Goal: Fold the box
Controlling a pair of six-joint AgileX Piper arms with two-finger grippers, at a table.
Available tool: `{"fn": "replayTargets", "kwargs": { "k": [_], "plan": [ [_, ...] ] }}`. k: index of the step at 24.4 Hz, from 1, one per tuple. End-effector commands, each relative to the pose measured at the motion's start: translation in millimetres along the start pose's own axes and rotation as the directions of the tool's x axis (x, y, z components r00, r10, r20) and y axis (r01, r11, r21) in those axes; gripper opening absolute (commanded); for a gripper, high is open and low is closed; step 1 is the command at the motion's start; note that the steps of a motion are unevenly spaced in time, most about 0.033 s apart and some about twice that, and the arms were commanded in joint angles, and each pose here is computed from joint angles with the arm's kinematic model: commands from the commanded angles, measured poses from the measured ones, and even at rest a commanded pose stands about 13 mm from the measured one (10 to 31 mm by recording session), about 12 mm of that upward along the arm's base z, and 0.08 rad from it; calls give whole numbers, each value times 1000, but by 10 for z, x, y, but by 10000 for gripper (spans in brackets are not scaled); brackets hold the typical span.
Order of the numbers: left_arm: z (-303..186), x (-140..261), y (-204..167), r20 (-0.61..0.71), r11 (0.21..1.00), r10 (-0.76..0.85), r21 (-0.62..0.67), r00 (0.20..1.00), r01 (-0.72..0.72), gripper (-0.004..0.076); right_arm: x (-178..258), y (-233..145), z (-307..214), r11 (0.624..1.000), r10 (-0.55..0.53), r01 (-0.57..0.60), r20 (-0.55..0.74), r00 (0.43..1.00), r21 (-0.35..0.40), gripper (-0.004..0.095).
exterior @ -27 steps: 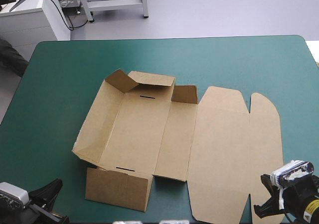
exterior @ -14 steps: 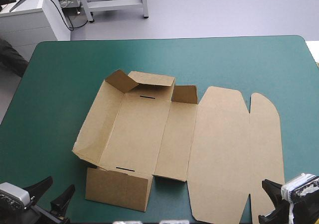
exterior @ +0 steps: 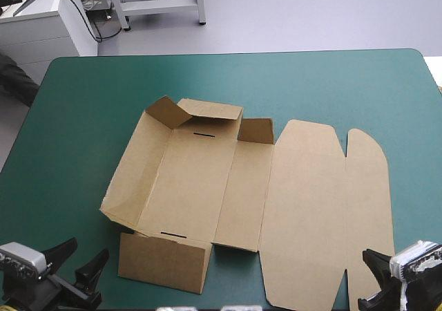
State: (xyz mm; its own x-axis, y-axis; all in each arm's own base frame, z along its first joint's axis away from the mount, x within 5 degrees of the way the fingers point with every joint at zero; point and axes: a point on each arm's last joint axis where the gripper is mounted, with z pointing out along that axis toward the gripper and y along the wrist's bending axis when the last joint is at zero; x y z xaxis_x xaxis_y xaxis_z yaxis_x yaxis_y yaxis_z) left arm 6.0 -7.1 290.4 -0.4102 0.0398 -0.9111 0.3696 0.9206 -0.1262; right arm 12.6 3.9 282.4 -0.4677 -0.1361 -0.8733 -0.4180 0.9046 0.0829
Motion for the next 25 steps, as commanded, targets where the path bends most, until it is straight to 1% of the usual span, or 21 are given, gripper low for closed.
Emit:
{"fn": "replayTargets", "kwargs": {
  "k": [1, 2, 3, 4, 5, 6, 8, 11, 14, 17, 21, 23, 25],
  "plan": [
    [83, -348, -28, 38, 1000, -3, -2, 999, 3, 489, -122, 12, -33, 1000, -1, 2, 80, 997, -6, -18],
    [181, -517, -38, -9, 1000, 1, -15, 1000, -1, 489, -122, 12, -33, 1000, -1, 2, 80, 997, -6, -17],
    [230, -588, -44, -30, 1000, 0, -17, 1000, 0, 489, -122, 12, -33, 1000, -1, 2, 80, 997, -6, -17],
    [364, -764, -59, -86, 1000, -3, -24, 996, 1, 489, -122, 12, -33, 1000, -1, 2, 80, 997, -6, -17],
    [452, -834, -64, -119, 1000, -5, -28, 993, 2, 489, -122, 12, -33, 1000, -1, 2, 80, 997, -6, -17],
    [620, -993, -73, -176, 999, -6, -37, 984, 0, 489, -122, 12, -33, 1000, -1, 2, 80, 997, -6, -17],
    [871, -1195, -72, -261, 998, -1, -59, 965, -15, 489, -122, 12, -33, 1000, -1, 2, 80, 997, -6, -17],
    [1276, -1394, -33, -424, 992, 22, -106, 905, -73, 489, -122, 14, -33, 1000, -4, 5, 80, 997, -7, -17],
    [1542, -1458, -9, -525, 987, 40, -114, 850, -117, 489, -122, 15, -33, 1000, -3, 4, 80, 997, -9, -17],
    [1743, -1497, 45, -597, 976, 48, -142, 801, -164, 489, -122, 15, -33, 1000, -3, 4, 80, 997, -9, -17],
    [1929, -1527, 219, -659, 970, 20, -170, 752, -175, 489, -122, 15, -33, 1000, -3, 4, 80, 997, -9, -17],
    [1991, -1504, 396, -683, 971, -24, -188, 730, -144, 489, -122, 15, -33, 1000, -3, 4, 80, 997, -9, -17],
    [2035, -1468, 546, -694, 980, -72, -183, 716, -80, 489, -122, 15, -33, 1000, -3, 4, 80, 997, -9, -17]
  ]
}}
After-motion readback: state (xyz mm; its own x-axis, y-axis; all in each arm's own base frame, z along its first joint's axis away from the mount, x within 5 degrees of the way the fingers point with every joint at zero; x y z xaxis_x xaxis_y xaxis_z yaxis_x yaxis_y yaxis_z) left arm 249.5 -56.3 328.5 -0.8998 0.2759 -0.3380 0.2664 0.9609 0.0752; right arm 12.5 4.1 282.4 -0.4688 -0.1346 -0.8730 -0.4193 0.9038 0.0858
